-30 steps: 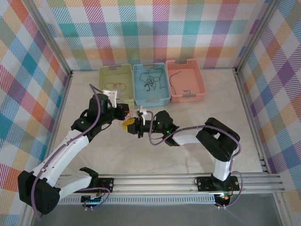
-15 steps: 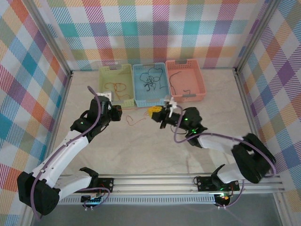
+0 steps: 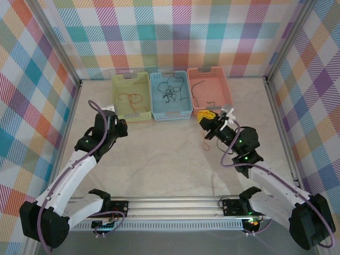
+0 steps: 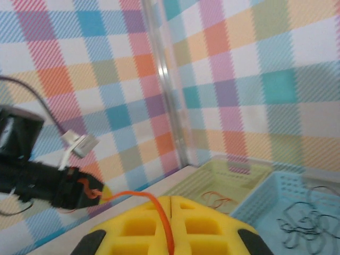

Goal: Untangle the cables

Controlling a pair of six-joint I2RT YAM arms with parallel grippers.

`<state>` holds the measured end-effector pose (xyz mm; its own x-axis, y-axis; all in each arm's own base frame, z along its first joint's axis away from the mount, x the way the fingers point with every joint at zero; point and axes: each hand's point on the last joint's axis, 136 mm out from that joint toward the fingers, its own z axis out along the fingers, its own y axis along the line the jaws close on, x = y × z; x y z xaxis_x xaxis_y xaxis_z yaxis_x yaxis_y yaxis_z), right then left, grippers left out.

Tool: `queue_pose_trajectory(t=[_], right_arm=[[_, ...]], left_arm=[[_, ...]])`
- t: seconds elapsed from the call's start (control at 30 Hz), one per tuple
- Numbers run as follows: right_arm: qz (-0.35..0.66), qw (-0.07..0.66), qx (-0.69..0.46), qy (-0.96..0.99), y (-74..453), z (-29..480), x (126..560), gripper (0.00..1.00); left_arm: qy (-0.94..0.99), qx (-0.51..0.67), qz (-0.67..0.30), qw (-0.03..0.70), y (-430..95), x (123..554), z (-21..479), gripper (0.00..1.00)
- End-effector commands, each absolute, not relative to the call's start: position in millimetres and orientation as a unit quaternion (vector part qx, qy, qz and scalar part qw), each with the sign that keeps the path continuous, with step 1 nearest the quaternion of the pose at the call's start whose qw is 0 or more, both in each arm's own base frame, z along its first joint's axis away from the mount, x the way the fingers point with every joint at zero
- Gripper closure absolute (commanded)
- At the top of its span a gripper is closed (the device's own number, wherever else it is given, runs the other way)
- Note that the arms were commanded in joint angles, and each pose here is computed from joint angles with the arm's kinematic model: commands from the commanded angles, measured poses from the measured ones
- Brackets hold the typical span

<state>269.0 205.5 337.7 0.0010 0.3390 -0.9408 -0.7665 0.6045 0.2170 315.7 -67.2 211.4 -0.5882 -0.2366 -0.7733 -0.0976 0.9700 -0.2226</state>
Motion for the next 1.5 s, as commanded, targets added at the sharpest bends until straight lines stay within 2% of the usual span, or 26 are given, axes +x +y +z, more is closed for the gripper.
queue_pose_trajectory(t=[0.0, 0.17, 0.27, 0.47, 0.73, 0.77, 0.83, 0.87, 1.1, 1.23, 1.47], right_arm=[[0.376, 0.695, -0.137, 0.598, 183, 333, 280, 1.0], [0.369, 0.696, -0.111, 0.605, 169, 334, 286, 1.0], [0.354, 0.707, -0.076, 0.608, 151, 339, 292, 1.0], [0.336, 0.718, -0.002, 0.61, 112, 349, 303, 1.0], [0.351, 0.708, -0.016, 0.613, 117, 357, 309, 1.0], [0.359, 0.703, -0.022, 0.614, 121, 359, 310, 1.0], [0.387, 0.69, -0.037, 0.61, 132, 370, 313, 1.0], [0.399, 0.684, -0.045, 0.609, 138, 377, 314, 1.0], [0.455, 0.652, -0.113, 0.596, 196, 435, 328, 1.0], [0.474, 0.644, -0.144, 0.584, 237, 471, 342, 1.0], [0.509, 0.62, -0.191, 0.566, 324, 498, 390, 1.0]], left_arm=[[0.886, -0.115, -0.07, 0.443, -57, 312, 206, 0.75], [0.885, -0.131, -0.06, 0.443, -46, 311, 202, 0.75], [0.884, -0.143, -0.05, 0.443, -40, 309, 199, 0.68], [0.883, -0.157, -0.039, 0.44, -32, 307, 192, 0.67], [0.878, -0.177, -0.04, 0.442, -25, 305, 189, 0.64], [0.878, -0.179, -0.042, 0.442, -25, 304, 187, 0.6], [0.878, -0.182, -0.053, 0.44, -27, 304, 183, 0.43], [0.877, -0.184, -0.059, 0.44, -28, 304, 183, 0.4], [0.867, -0.181, -0.123, 0.448, -45, 302, 185, 0.36], [0.864, -0.193, -0.125, 0.448, -43, 298, 182, 0.33], [0.856, -0.212, -0.133, 0.453, -39, 288, 182, 0.29]])
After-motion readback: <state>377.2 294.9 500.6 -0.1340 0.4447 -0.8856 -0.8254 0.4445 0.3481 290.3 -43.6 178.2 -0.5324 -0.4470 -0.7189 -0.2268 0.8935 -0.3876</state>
